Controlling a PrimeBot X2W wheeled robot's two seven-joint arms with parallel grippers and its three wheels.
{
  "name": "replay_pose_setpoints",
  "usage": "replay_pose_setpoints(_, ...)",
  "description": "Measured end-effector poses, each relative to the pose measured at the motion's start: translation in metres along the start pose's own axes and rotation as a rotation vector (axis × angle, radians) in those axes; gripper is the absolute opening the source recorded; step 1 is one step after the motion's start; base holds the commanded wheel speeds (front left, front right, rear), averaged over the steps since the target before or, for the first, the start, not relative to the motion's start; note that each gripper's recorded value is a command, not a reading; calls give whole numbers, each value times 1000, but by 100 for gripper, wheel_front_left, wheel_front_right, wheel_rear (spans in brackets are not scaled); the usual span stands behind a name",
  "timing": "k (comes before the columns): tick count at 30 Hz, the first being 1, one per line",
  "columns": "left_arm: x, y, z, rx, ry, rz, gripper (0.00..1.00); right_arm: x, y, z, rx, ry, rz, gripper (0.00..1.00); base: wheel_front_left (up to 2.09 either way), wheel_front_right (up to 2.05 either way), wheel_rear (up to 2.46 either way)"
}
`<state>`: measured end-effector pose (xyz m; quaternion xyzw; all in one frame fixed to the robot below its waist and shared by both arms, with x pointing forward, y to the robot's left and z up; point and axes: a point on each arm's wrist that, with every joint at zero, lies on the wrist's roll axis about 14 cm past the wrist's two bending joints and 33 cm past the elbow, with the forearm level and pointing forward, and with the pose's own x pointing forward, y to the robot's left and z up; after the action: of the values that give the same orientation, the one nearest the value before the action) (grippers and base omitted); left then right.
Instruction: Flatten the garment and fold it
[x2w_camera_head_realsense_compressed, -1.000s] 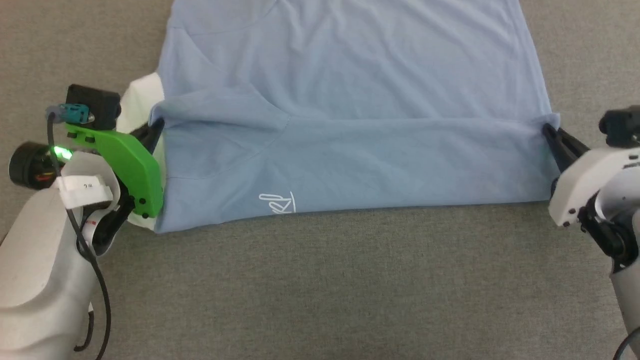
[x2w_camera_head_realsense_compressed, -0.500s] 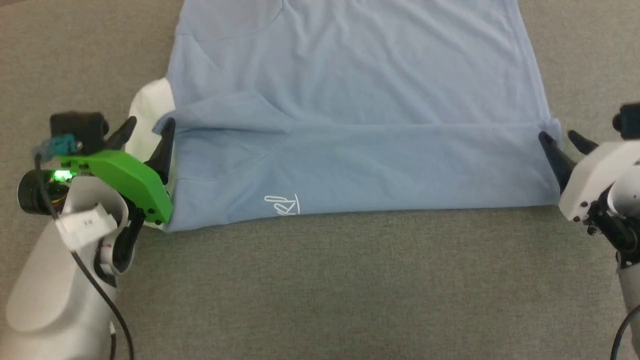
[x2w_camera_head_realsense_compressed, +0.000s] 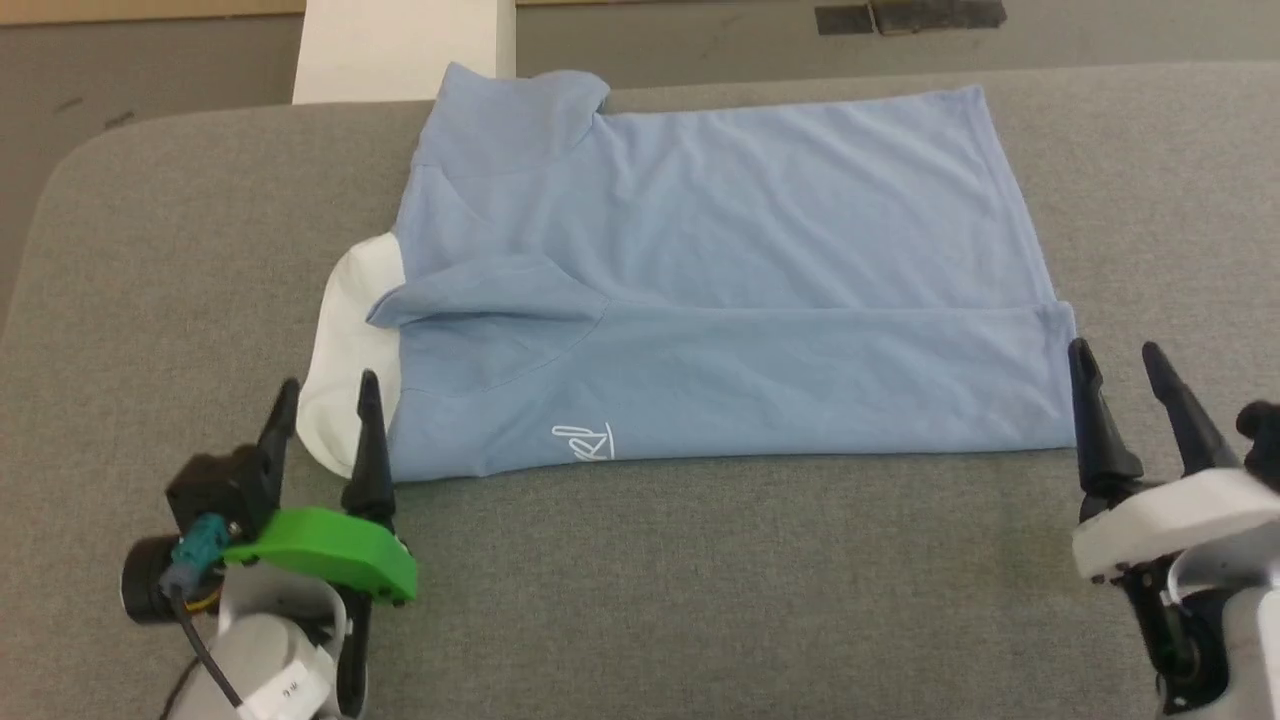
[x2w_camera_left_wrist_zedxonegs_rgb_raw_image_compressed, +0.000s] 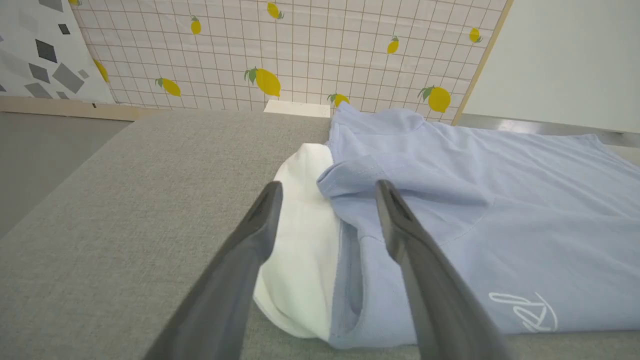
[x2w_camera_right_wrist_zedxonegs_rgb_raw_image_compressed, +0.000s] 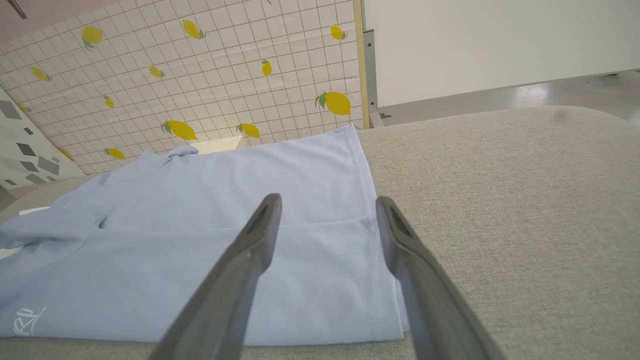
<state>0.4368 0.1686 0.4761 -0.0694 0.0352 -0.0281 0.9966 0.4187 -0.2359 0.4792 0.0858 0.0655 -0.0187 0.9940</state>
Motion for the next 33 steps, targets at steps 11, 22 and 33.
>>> replay_pose_setpoints(11,-16,0,-67,-5,322,99,100,-33,-11,9,50,-110,-85,100,0,0,0)
replay_pose_setpoints(22,-19,-3,-100,-74,563,123,0,-40,-16,5,56,-97,-110,100,0,0,0)
replay_pose_setpoints(33,-20,-10,-95,-89,541,77,0,-16,-19,-21,35,77,-117,100,0,0,0)
